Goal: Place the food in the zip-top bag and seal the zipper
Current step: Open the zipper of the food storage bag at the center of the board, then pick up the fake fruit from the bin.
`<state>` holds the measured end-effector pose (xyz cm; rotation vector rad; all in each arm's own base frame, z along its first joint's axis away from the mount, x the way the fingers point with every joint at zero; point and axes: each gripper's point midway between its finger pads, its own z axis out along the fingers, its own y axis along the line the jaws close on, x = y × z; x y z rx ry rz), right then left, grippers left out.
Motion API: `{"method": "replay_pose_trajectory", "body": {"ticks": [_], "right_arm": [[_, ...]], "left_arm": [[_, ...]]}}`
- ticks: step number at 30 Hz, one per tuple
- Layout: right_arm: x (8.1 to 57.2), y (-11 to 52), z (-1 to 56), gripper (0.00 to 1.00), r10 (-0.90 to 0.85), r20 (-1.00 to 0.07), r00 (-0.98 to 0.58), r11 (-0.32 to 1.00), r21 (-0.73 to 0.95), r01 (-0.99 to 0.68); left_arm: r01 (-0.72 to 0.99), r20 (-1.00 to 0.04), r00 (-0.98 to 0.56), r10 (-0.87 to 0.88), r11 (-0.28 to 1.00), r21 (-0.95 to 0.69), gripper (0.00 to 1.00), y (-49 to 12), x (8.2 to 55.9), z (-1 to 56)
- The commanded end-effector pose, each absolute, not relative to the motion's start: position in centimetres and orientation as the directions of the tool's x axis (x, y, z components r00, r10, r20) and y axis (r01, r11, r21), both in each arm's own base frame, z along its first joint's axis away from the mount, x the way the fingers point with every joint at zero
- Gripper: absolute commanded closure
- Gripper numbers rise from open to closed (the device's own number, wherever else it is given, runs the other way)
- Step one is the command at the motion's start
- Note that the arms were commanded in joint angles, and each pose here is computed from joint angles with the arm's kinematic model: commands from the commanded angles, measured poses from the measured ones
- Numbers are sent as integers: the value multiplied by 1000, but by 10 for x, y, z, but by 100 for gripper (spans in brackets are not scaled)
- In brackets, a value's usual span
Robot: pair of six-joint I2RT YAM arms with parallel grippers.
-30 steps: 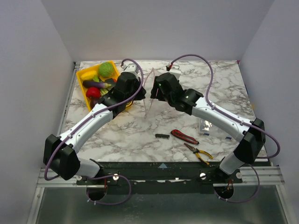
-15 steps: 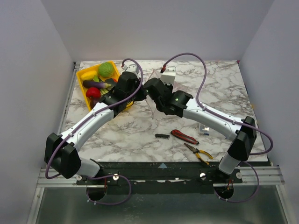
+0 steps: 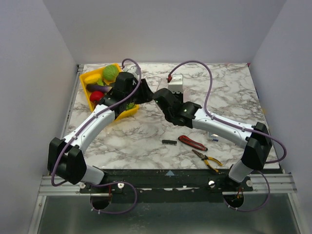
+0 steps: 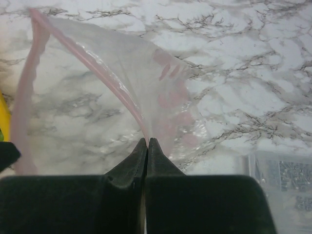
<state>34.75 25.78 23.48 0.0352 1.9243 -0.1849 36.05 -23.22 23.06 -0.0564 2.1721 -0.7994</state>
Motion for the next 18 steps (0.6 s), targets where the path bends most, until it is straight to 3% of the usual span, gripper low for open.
{"method": "replay_pose_trajectory", "body": {"ticks": [1, 3, 7, 9, 12, 15, 18], "right_arm": [[355, 264, 238, 100, -63, -944, -325, 990, -100, 101], [358, 260, 233, 100, -70, -939, -338, 988, -111, 104], [362, 257, 230, 100, -73, -932, -355, 989, -113, 93], [362, 256, 229, 100, -71, -930, -360, 990, -110, 88], [362, 255, 227, 100, -59, -931, -361, 992, -94, 81], [362, 257, 223, 100, -44, -931, -363, 996, -71, 62], [363, 257, 221, 100, -46, -929, -367, 997, -68, 47]], "left_arm": [[381, -695, -680, -233, 698, -606, 45, -256, 345, 250], [377, -718, -657, -230, 724, -578, 34, -247, 345, 254], [334, -723, -630, -284, 741, -582, 23, -215, 344, 265], [258, -722, -606, -333, 777, -575, 21, -186, 349, 261], [16, -735, -520, -435, 856, -517, 21, -120, 369, 252], [-258, -842, -390, -373, 922, -289, 21, -48, 390, 250], [-401, -847, -461, -264, 914, -67, 18, -10, 398, 235]]}}
